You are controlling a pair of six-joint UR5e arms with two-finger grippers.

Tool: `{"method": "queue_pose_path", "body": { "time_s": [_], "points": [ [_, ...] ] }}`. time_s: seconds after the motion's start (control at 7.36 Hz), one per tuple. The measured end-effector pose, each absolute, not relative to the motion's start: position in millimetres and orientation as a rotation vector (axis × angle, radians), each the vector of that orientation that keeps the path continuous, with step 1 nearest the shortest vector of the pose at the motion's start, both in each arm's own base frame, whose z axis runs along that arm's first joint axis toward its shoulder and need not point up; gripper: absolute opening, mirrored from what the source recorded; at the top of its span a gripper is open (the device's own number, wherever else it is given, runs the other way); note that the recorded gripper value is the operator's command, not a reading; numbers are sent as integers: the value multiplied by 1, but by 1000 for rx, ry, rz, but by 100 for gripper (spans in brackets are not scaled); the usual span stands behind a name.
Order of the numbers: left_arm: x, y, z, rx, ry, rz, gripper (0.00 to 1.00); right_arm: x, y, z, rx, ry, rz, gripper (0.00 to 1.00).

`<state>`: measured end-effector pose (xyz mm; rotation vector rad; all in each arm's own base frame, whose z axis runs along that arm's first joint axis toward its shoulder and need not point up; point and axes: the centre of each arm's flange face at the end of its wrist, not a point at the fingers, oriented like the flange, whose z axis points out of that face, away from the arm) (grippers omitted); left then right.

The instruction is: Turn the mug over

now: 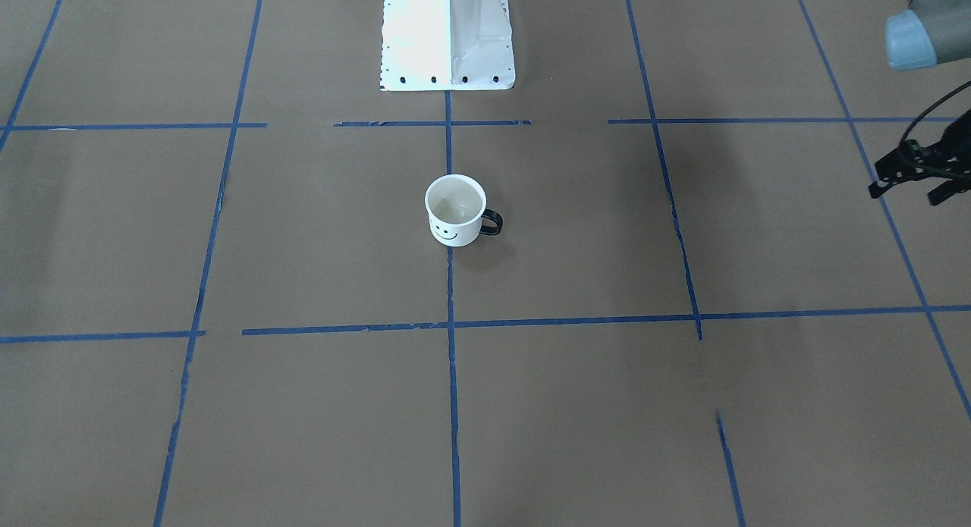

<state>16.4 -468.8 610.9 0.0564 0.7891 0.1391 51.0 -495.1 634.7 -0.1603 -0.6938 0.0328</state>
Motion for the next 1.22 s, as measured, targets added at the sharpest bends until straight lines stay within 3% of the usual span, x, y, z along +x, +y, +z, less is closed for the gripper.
{"method": "queue_pose_path", "body": {
  "time_s": [0.41,1.22],
  "points": [
    [-54,-458,627,56,756,60,100,51,-495,635,-160,-694,33,100],
    [-67,-458,627,82,751,45,100,51,-495,635,-161,-694,33,100]
  ]
}}
